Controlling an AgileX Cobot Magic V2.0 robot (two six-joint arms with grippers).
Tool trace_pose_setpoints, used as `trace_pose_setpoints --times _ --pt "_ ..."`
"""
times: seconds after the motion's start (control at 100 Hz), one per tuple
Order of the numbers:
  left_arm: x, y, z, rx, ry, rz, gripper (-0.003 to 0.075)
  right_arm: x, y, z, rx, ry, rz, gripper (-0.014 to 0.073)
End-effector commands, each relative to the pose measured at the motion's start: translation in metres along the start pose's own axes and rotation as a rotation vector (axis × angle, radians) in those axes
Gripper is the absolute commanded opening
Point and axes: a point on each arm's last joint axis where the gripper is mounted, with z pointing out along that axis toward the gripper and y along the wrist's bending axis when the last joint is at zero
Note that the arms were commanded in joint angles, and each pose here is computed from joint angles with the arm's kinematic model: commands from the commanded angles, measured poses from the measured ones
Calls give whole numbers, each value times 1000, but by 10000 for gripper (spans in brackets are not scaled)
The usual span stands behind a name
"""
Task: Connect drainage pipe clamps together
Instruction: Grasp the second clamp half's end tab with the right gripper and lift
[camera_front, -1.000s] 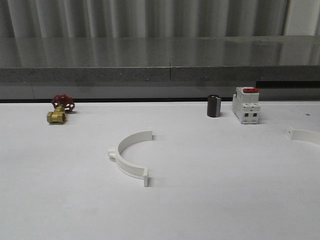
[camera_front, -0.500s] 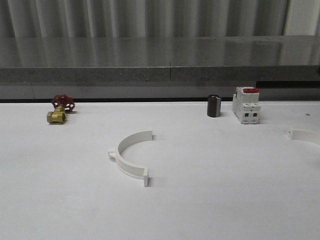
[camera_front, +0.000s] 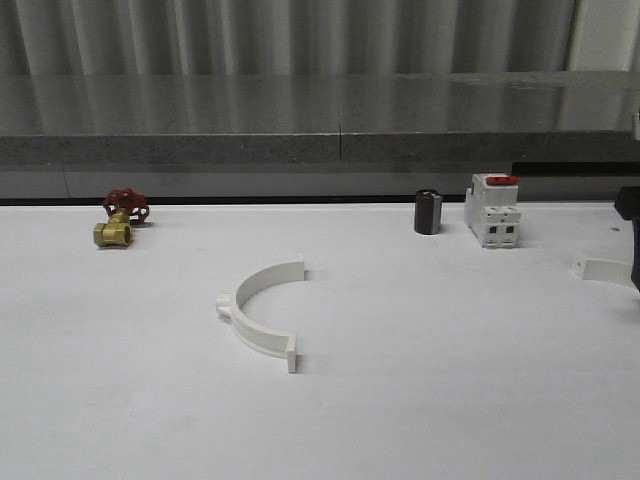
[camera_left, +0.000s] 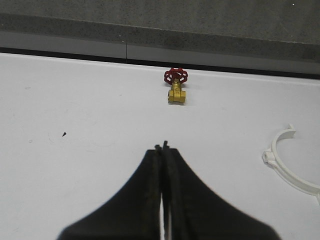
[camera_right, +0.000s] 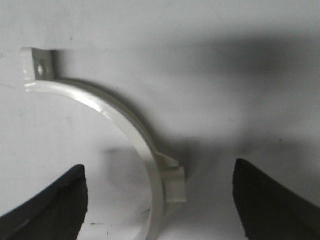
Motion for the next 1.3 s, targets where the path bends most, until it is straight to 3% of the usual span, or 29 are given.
trace_pose_setpoints --times 0.0,0.22,0.46,0.55,1.06,1.29 --pt "-14 -2 -3 6 -89 -10 -20 -13 -2 -14 2 -89 -11 594" --pt "-14 -2 -3 6 -89 -10 -20 -12 -2 -9 2 -72 -10 572" --pt "-14 -2 -3 6 -89 -10 -20 -9 -1 -9 -3 -44 13 218" --pt "-14 -2 -3 6 -89 -10 -20 -9 -1 -9 -4 -39 14 146" --pt "-14 -2 -3 6 -89 -10 -20 -11 2 -12 -26 -28 34 133" --pt "-14 -2 -3 6 -89 -10 -20 -20 48 -29 -108 -22 35 133"
